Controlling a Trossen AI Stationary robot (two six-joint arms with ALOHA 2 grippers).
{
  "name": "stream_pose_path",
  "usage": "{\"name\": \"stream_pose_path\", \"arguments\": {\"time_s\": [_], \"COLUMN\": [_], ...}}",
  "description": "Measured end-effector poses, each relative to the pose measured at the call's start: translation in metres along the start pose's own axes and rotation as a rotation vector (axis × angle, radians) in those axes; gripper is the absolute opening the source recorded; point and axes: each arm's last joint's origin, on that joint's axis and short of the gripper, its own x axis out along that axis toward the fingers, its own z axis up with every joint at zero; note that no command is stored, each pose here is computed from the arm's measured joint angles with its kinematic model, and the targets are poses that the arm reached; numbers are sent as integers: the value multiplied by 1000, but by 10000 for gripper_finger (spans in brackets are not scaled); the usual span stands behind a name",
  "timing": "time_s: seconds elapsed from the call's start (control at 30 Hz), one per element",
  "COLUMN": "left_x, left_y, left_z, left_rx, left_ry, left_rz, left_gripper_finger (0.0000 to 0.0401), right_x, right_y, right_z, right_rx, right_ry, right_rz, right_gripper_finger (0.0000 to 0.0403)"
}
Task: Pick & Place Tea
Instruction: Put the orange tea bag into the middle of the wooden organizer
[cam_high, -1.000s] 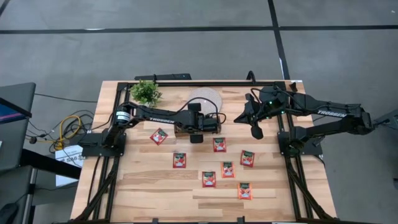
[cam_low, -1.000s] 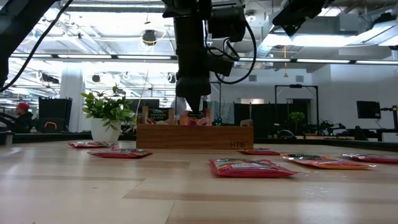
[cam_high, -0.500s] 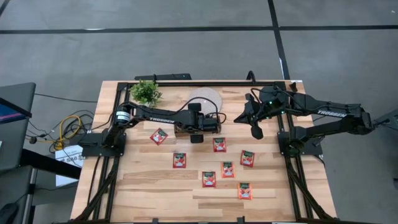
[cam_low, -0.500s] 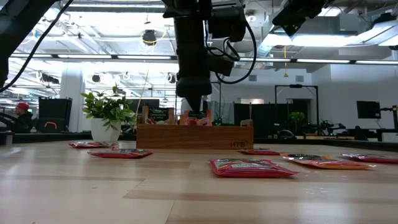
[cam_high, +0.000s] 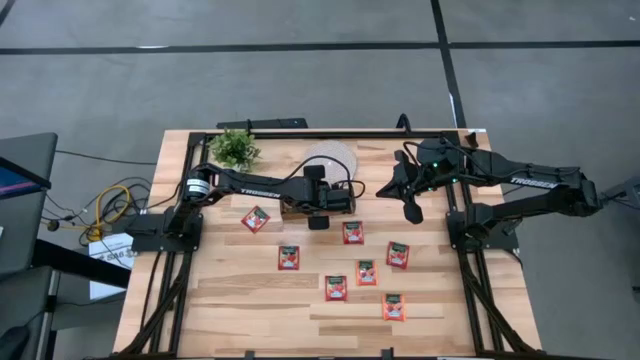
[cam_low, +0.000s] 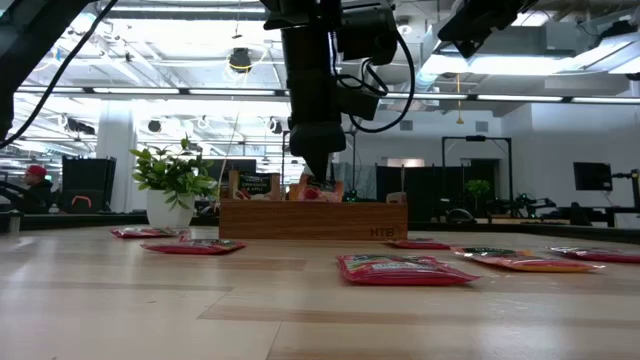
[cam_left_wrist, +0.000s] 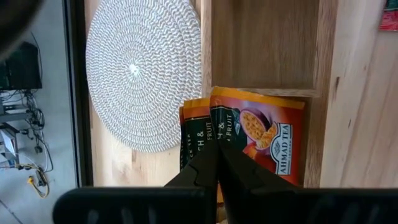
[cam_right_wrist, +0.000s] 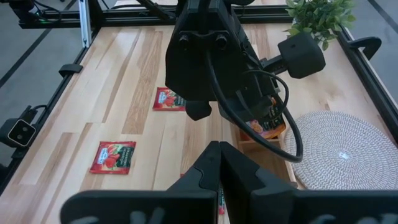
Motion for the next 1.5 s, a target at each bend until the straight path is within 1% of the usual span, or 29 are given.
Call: {"name": "stream_pose_path", "arguments": {"time_s": [0.23, 0.53, 0.7, 0.73, 0.83, 0.87, 1.07, 1.2, 1.5], "left_x": [0, 0, 0, 0, 0, 0, 0, 0, 0], "left_y": [0, 1, 1, 1, 0, 0, 0, 0, 0], "left_z": [0, 0, 0, 0, -1, -1, 0, 1, 3], "left_rx": [2, 3, 2, 6, 75, 77, 63, 25, 7], "left_ry": [2, 5, 5, 5, 13, 11, -1, -12, -25], "left_rz": [2, 44, 48, 47, -5, -11, -18, 10, 9], "left_gripper_finger": [0, 0, 0, 0, 0, 0, 0, 0, 0], "right_x": [0, 0, 0, 0, 0, 0, 0, 0, 0], "right_y": [0, 0, 0, 0, 0, 0, 0, 0, 0], "right_z": [0, 0, 0, 0, 0, 0, 0, 0, 0], "right_rx": [0, 0, 0, 0, 0, 0, 0, 0, 0], "right_ry": [0, 0, 0, 0, 0, 0, 0, 0, 0], "right_rz": [0, 0, 0, 0, 0, 0, 0, 0, -1], "right_gripper_finger": [0, 0, 0, 0, 0, 0, 0, 0, 0]}}
